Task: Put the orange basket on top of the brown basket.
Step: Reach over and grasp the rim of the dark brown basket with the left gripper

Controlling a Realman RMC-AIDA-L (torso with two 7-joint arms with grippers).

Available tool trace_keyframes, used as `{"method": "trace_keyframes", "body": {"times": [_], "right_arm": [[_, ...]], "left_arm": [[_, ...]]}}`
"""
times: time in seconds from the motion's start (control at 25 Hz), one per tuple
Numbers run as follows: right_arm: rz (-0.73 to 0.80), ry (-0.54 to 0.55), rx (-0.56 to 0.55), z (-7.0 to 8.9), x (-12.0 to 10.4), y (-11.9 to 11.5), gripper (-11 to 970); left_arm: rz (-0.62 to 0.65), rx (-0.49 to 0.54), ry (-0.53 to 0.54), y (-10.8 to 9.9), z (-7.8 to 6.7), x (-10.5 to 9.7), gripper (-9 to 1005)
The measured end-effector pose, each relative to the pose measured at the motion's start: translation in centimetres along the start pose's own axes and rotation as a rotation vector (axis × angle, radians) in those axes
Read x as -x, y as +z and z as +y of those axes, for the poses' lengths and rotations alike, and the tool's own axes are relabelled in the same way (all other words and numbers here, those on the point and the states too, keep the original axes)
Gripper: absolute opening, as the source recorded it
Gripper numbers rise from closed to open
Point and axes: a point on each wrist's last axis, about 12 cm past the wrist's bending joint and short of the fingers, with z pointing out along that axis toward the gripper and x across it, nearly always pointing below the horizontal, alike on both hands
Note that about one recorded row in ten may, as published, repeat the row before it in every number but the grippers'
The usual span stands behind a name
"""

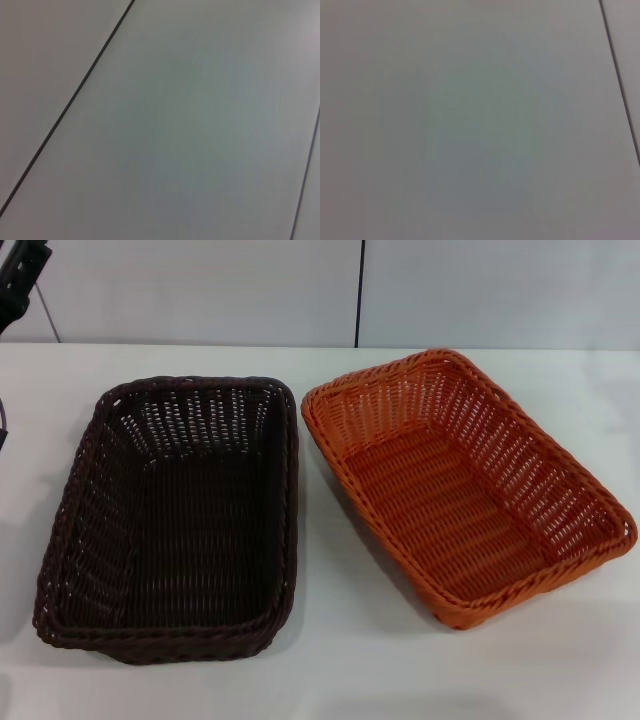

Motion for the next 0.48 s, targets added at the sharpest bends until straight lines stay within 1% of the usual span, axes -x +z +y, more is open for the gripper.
{"method": "trace_keyframes", "body": {"times": [0.08,0.2,0.36,0.48], "right_arm": [[-0.006,0.032,-0.003,-0.9,0.2,-0.3,723],[-0.018,0.043,-0.011,-2.0,0.5,-0.8,724],[-0.021,0.033,-0.019,-2.7,0.6,-1.2,724],[-0.019,0.032,-0.022,-2.9,0.6,-1.3,724]], "left_arm": [[0.0,0.0,0.0,0.0,0.0,0.0,859],[0.0,-0.005,-0.003,0.0,-0.2,-0.2,859],[-0.007,-0.01,-0.003,0.2,-0.3,-0.1,859],[-0.013,-0.014,-0.002,0.5,-0.4,0.0,859]]}}
